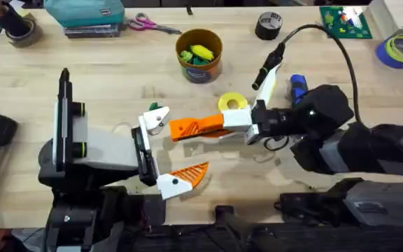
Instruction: Pick up the gripper from the table and insert it into the empty holder that is missing its gripper. Then pick up a screw, insert it into the mounting hole, and use the screwdriver to tighten it. Finally, clean up the table by picking up the vegetable and placing it into the bucket.
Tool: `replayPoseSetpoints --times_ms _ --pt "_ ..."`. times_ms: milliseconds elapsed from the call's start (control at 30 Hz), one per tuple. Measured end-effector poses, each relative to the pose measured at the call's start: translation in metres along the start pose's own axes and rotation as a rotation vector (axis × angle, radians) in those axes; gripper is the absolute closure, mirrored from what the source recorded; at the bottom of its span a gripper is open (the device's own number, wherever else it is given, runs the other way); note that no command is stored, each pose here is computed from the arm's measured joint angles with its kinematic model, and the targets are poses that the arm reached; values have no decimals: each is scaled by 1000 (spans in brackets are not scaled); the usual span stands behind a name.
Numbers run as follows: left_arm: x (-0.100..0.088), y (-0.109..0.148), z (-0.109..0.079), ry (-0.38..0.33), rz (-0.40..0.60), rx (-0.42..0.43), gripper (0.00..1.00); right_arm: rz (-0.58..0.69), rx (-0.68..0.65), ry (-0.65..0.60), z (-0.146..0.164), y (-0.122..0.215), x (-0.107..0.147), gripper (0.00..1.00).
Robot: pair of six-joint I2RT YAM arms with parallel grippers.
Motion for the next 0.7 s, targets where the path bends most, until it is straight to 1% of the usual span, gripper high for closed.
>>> replayPoseSetpoints --times_ms 167,367,700 --pt "0 0 0 0 0 0 15 9 -15 26 8 -5 -3 993" --pt "0 0 0 0 0 0 14 3 -17 20 8 -6 -4 993" --pt "0 0 0 0 0 0 15 -8 14 -36 -7 -7 -9 993"
Point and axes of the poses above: each hand's point on the last joint's axis, 136 mm out from that joint toward the fingers, its own y axis back along the fingers, its own z axis along the line the jaws close on, x = y × z, the point moved 7 cm from there along y, back along the fingers, and after that the axes turned 7 degrees about -y, right-handed, at the moved point
